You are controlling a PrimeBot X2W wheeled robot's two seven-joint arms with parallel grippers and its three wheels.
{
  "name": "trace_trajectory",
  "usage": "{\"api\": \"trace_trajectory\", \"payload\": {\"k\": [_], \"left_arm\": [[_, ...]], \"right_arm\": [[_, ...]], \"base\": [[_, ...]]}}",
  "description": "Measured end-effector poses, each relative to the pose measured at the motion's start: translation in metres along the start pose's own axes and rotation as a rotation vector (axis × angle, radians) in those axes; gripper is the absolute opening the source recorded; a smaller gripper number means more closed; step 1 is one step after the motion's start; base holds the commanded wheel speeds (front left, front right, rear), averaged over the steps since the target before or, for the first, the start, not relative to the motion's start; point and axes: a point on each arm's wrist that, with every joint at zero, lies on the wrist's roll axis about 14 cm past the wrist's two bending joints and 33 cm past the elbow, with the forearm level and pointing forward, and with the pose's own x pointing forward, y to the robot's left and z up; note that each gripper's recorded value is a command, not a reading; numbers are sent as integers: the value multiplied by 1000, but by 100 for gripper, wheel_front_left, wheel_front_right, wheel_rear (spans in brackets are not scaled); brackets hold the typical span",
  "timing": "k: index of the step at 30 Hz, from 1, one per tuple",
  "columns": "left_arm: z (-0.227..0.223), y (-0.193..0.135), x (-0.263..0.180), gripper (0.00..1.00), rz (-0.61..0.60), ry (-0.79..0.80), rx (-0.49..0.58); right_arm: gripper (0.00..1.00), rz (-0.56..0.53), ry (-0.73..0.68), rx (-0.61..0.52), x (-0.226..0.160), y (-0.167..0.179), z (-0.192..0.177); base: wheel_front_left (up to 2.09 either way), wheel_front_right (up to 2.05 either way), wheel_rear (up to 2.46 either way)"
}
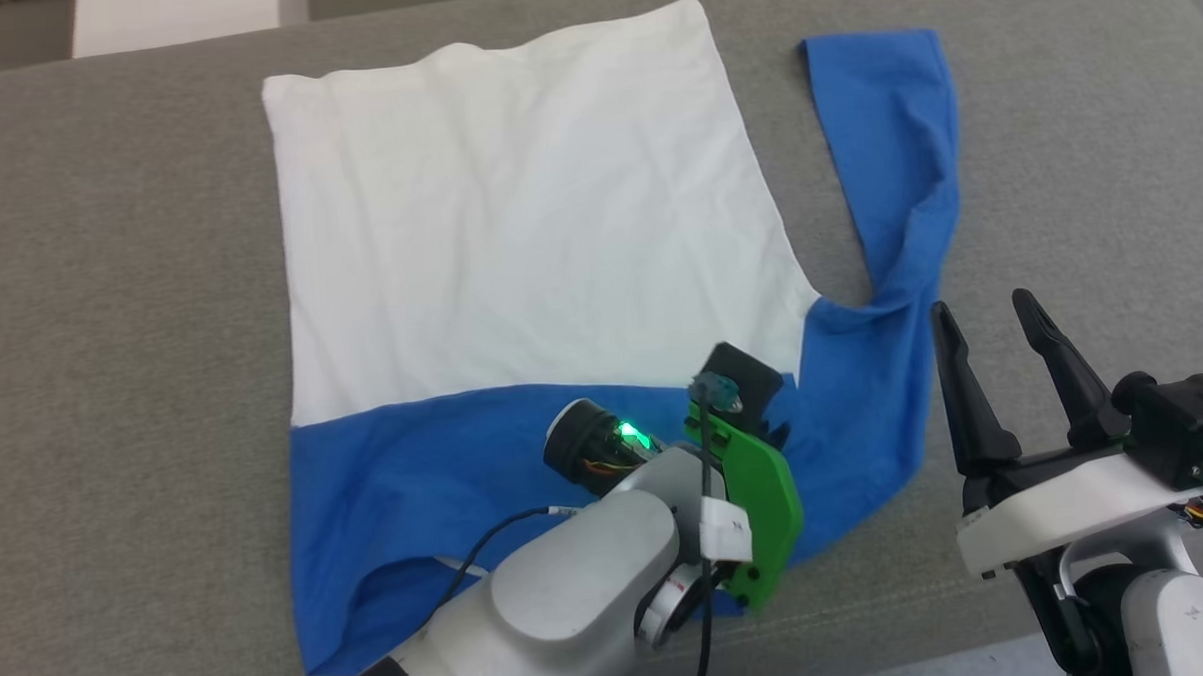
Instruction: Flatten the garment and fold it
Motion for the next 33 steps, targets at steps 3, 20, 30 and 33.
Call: {"api": "trace_trajectory", "payload": {"k": [3, 20, 30, 33], "left_arm": [[-24, -1, 8, 0, -14, 96, 57], [78, 40, -2, 100, 42, -364, -191], [108, 188, -115, 100, 506, -670, -131], [96, 212, -151, 100, 618, -716, -122]], "right_arm": [[100, -16, 5, 4, -1, -5, -3], [100, -62, 49, -19, 11, -22, -17], [100, -56, 87, -65, 61, -31, -12], [100, -68, 107, -73, 83, -39, -13]], "base": [[0, 0, 0], [0, 0, 0], [0, 0, 0], [0, 0, 0]]}}
